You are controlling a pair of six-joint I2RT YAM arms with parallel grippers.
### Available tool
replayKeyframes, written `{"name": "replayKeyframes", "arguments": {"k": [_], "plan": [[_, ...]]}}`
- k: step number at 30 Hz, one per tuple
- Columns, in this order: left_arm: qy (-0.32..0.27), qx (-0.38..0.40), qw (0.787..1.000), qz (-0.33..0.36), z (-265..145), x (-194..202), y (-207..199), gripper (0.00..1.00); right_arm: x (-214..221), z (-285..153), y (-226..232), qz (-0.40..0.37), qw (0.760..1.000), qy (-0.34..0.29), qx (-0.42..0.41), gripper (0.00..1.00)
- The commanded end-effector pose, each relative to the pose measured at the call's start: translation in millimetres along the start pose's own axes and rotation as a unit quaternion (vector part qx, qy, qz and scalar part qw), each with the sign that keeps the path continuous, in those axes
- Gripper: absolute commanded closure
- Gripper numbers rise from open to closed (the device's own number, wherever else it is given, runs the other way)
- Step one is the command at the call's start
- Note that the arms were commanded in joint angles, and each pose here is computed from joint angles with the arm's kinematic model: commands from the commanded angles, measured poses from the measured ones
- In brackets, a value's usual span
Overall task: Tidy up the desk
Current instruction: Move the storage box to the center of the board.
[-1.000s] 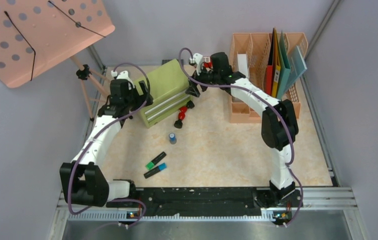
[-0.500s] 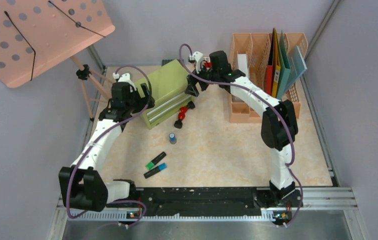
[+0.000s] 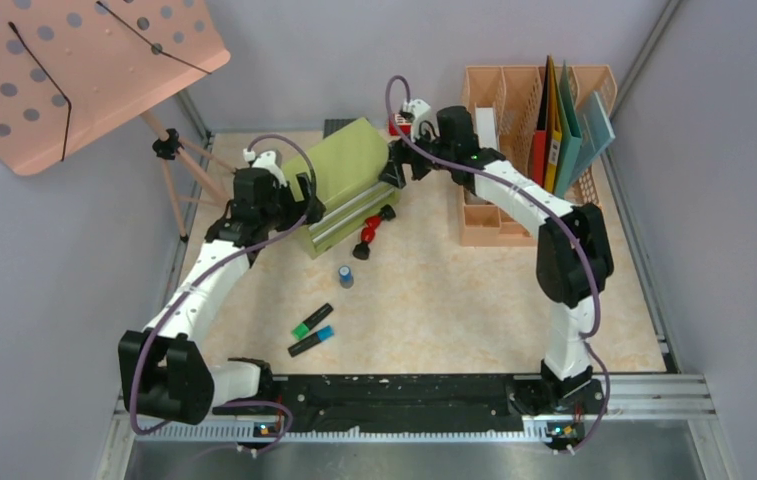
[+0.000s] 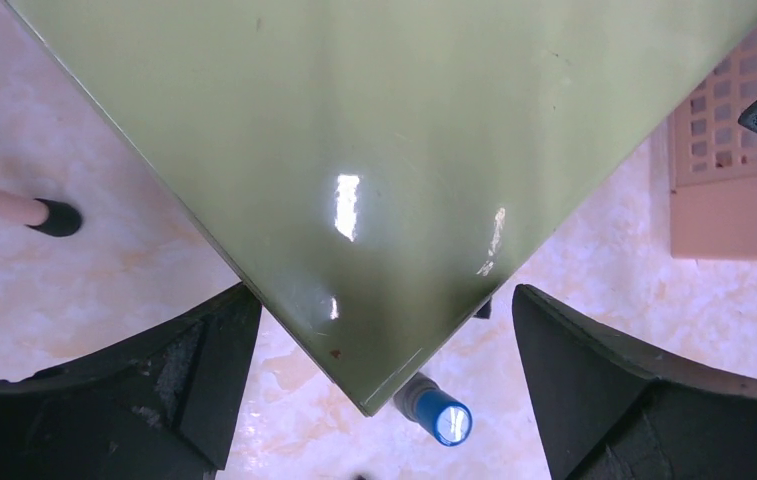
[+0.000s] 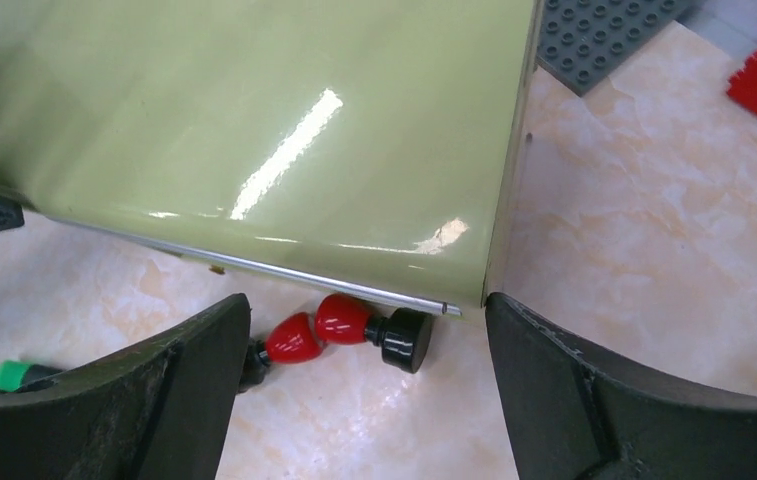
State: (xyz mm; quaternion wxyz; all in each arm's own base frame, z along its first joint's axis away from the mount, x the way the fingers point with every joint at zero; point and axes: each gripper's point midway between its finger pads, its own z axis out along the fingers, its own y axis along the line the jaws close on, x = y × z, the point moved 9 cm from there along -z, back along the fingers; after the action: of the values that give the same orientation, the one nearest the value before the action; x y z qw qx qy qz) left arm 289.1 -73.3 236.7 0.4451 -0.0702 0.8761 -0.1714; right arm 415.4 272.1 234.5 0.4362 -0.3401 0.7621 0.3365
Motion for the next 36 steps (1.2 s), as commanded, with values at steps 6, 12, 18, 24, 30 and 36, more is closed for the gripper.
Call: {"name": "replayKeyframes", "arguments": {"k": [6, 12, 18, 24, 30, 36], "plan": [[0.015, 0.169, 0.986, 0.010, -8, 9, -48, 0.02, -34, -56, 37, 0.044, 0.994, -0.098, 0.035, 0.15], [-0.005, 0.155, 0.988, 0.018, -13, 5, -46, 0.01, -34, -69, 24, 0.019, 0.989, -0.080, 0.125, 0.15], [-0.023, 0.137, 0.990, 0.033, -17, -1, -44, 0.02, -17, -76, 40, 0.062, 0.991, -0.086, 0.085, 0.15], [-0.058, 0.103, 0.991, 0.057, -28, -20, -41, 0.02, 16, -71, 54, 0.146, 0.983, -0.110, 0.026, 0.22], [-0.094, 0.070, 0.990, 0.081, -40, -42, -38, 0.01, 27, -53, 55, 0.209, 0.971, -0.116, -0.021, 0.31], [-0.125, 0.045, 0.985, 0.109, -47, -58, -37, 0.01, 30, -33, 49, 0.249, 0.961, -0.116, -0.041, 0.43]]}}
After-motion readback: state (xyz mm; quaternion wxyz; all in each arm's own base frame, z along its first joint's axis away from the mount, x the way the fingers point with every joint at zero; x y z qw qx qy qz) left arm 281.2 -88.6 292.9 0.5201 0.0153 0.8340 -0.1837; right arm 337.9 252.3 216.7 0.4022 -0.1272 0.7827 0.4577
